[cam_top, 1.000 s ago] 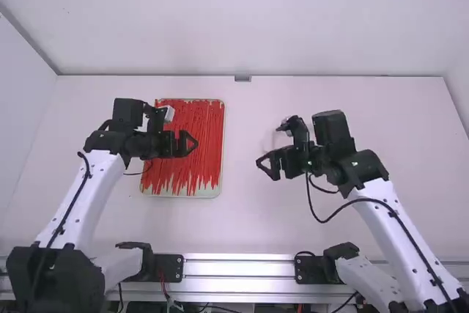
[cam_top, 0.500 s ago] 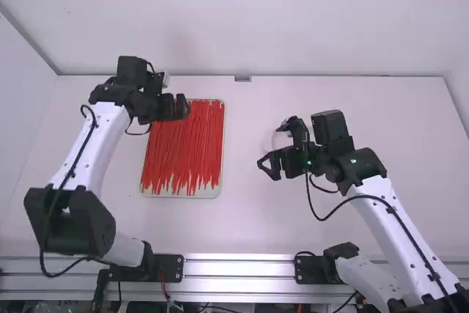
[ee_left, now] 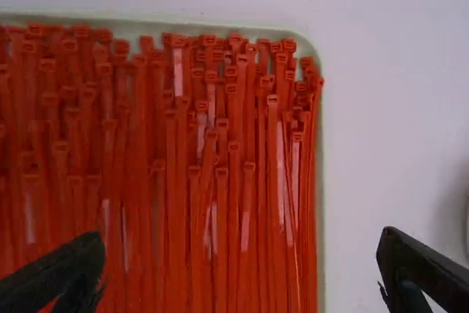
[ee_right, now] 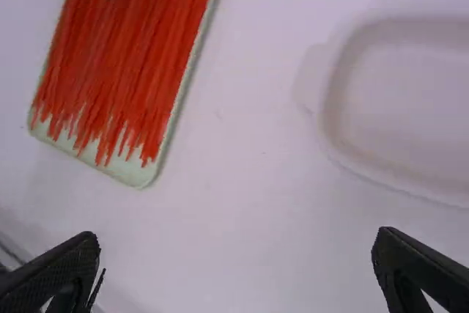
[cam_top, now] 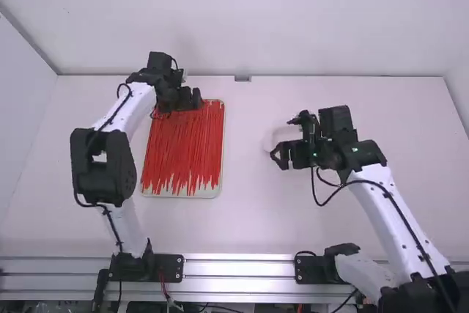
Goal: Fasten the cable tie
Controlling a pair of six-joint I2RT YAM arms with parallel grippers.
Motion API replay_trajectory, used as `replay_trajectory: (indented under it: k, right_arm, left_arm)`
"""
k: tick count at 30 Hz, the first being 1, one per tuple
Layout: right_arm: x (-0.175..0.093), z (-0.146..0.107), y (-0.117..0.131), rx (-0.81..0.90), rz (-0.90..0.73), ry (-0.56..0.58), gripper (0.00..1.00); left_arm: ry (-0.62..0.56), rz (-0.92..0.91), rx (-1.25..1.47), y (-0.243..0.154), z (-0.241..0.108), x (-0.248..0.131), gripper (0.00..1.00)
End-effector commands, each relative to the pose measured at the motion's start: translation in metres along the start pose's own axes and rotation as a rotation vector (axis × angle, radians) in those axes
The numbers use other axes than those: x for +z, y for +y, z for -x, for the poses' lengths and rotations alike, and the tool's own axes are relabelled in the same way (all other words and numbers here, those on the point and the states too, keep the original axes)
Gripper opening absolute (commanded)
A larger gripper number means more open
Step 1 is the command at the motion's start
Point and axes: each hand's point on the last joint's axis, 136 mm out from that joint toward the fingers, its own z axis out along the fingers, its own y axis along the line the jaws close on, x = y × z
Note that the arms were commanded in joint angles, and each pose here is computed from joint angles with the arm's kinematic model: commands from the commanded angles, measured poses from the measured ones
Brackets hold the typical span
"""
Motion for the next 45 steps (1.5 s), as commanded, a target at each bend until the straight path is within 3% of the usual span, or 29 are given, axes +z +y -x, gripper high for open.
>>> replay_trajectory:
  k: [1, 10, 14, 19, 35, 45]
  right_arm:
    - [0.006, 0.006, -0.006, 0.025, -0.023, 0.016, 0.99]
    - [0.032, -0.001, -0.001, 0.005, -0.008, 0.091, 0.99]
    - [0.034, 0.0, 0.003, -0.011, -0.001, 0.087, 0.99]
    - [0.032, -0.001, -0.001, 0.004, -0.007, 0.09, 0.99]
    - [0.033, -0.001, 0.0, 0.019, -0.006, 0.09, 0.99]
    - [0.032, -0.001, -0.002, 0.024, -0.009, 0.088, 0.99]
  left_arm:
    - [-0.007, -0.012, 0.026, -0.014, 0.004, 0.012, 0.91]
    - [-0.022, 0.131, 0.08, -0.019, 0.001, 0.048, 0.69]
    - [0.001, 0.135, 0.048, -0.015, -0.006, 0.062, 0.55]
    - [0.021, 0.144, 0.026, -0.004, -0.011, 0.078, 0.47]
    - [-0.013, 0.14, 0.014, 0.006, -0.009, 0.095, 0.44]
    - [0.033, 0.155, 0.002, 0.015, -0.023, 0.109, 0.41]
